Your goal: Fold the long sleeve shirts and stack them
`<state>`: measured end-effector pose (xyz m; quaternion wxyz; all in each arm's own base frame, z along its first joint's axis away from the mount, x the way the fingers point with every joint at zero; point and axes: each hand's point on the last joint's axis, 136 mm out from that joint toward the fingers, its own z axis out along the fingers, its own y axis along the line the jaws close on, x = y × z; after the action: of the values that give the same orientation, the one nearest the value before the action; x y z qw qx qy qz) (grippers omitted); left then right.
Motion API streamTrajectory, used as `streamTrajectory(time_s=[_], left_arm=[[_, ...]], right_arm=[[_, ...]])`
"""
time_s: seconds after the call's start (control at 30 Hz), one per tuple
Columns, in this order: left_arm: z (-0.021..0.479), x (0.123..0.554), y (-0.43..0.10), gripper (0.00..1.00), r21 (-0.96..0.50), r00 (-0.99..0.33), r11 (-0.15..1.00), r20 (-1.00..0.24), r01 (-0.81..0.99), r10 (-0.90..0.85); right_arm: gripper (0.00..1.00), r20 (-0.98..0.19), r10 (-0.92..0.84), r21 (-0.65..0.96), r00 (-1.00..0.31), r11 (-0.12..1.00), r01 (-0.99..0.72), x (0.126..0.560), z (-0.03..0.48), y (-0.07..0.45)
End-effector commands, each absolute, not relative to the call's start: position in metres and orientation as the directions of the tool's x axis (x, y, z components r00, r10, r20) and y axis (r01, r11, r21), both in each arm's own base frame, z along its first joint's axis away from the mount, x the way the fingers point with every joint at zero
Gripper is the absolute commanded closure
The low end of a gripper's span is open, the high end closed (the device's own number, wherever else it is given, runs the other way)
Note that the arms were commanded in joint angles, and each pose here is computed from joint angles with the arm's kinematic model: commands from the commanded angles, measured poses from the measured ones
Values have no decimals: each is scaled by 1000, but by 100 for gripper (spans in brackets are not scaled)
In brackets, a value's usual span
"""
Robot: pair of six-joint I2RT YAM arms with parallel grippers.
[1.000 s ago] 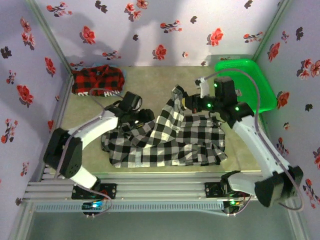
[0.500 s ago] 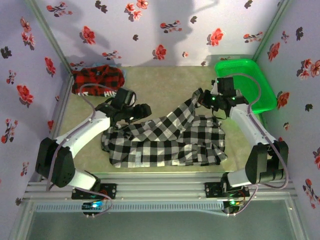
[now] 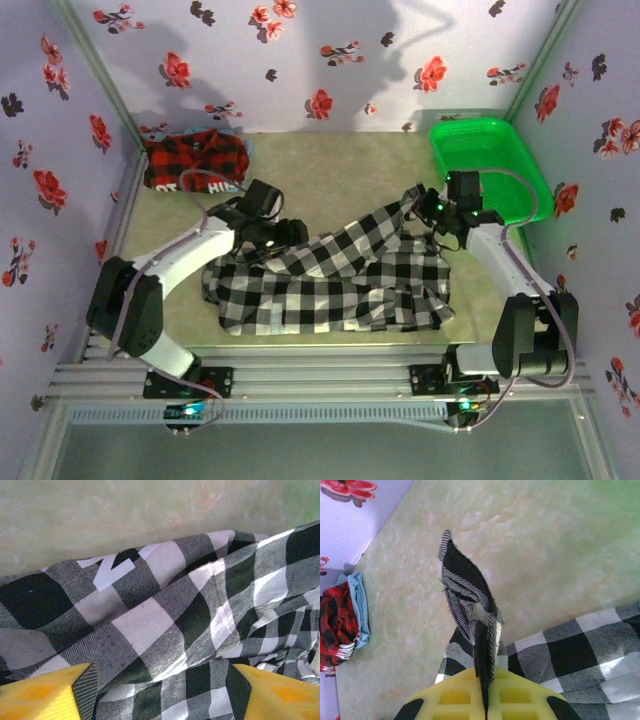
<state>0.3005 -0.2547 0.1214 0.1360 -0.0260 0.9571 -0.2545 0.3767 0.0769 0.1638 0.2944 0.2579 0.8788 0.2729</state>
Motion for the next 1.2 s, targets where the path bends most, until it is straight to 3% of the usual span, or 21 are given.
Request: streamTrajectory(time_s=[0.0,0.33,0.7,1.0,1.17], left_arm=[[128,299,-270,29,-506,-968,859,-243,73,-60],[128,295,-283,28,-531,-981,845,-188,66,-42],[139,263,-293,27,-610,-997,790,-78,63,19],[131,259,-289,27,-586,-998,808,-54,61,36],[113,263,-277,28,-503,-998,863,-44,58,42]], right_arm=[[96,-386,660,626,-645,701,342,375,159,63],[93,-355,694,601,-626,683,416,363,131,49],[90,-314,706,560,-635,678,476,345,103,40],[89,-299,714,527,-633,677,514,334,89,28],[90,-303,704,531,-643,685,499,336,99,27]])
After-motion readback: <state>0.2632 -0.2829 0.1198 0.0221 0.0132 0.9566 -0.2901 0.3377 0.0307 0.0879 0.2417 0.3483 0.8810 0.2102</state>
